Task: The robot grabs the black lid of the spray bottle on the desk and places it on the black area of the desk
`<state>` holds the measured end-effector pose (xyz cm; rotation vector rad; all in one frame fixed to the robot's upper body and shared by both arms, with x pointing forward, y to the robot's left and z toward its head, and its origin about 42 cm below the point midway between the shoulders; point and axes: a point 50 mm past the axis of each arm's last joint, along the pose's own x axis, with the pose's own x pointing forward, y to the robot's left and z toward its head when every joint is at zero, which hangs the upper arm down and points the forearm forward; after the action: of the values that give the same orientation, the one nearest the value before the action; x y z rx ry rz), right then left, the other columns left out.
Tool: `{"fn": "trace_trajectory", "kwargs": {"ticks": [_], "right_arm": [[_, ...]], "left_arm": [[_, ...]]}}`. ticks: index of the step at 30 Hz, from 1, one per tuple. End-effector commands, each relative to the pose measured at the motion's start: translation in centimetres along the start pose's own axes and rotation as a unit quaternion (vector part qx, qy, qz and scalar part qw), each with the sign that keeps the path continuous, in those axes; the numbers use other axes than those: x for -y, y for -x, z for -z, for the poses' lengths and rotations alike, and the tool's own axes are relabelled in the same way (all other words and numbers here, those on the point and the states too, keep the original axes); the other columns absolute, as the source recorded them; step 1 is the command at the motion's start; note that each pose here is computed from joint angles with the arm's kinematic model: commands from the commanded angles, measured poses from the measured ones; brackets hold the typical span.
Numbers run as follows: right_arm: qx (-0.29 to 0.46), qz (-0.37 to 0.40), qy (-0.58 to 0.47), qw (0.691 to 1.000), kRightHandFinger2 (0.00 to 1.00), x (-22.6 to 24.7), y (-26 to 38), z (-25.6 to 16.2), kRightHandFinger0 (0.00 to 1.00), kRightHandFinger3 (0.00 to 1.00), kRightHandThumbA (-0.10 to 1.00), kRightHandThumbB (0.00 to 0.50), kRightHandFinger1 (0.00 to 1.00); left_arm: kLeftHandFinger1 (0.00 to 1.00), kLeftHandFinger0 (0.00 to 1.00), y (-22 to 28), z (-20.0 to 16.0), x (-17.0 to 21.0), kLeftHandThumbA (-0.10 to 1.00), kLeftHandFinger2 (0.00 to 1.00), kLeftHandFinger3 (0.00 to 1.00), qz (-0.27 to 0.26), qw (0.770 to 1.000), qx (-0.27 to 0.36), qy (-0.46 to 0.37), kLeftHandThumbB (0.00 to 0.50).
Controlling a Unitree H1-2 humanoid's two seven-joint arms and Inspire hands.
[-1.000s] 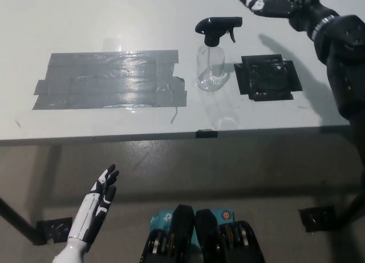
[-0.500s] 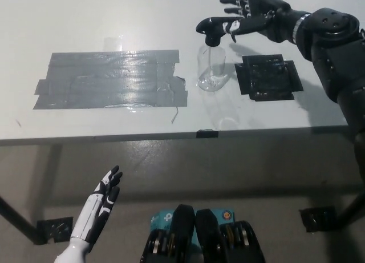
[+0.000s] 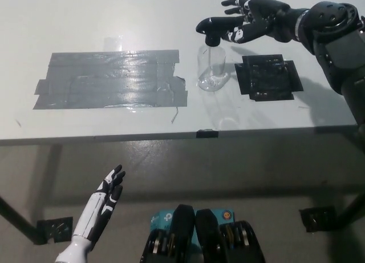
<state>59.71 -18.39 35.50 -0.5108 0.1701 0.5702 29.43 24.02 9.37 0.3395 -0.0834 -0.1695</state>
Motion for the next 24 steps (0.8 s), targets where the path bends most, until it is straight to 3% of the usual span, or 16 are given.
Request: {"fn": "trace_trajectory", "kwargs": {"ticks": [1,7,12,19,24], "right_arm": [[0.048,0.015,0.042,0.998,1.0,2.0,0.9,-5.1,1.0,1.0,0.63,0.5,1.0],[0.057,0.006,0.029,0.998,1.0,1.6,0.7,-5.8,1.0,1.0,0.59,0.5,1.0],[0.066,-0.004,0.018,0.998,1.0,1.3,0.5,-6.2,1.0,1.0,0.63,0.5,1.0],[0.076,-0.014,-0.001,0.997,1.0,0.6,0.2,-6.9,1.0,1.0,0.58,0.5,1.0],[0.073,-0.015,-0.003,0.997,1.0,0.3,0.0,-6.5,1.0,1.0,0.58,0.5,1.0]], "left_arm": [[1.0,1.0,-0.6,-1.0,-0.6,1.0,1.0,1.0,0.006,1.0,0.024,-0.014,0.133],[1.0,1.0,-0.7,-1.0,-0.7,1.0,1.0,1.0,0.007,0.999,0.028,-0.017,0.127],[1.0,1.0,-0.8,-1.1,-0.8,1.0,1.0,1.0,0.008,0.999,0.028,-0.022,0.119],[1.0,1.0,-0.9,-1.5,-1.0,0.95,1.0,1.0,0.009,0.999,0.029,-0.027,0.057],[1.0,1.0,-1.0,-1.6,-1.0,0.94,1.0,1.0,0.008,0.999,0.035,-0.034,0.041]]}}
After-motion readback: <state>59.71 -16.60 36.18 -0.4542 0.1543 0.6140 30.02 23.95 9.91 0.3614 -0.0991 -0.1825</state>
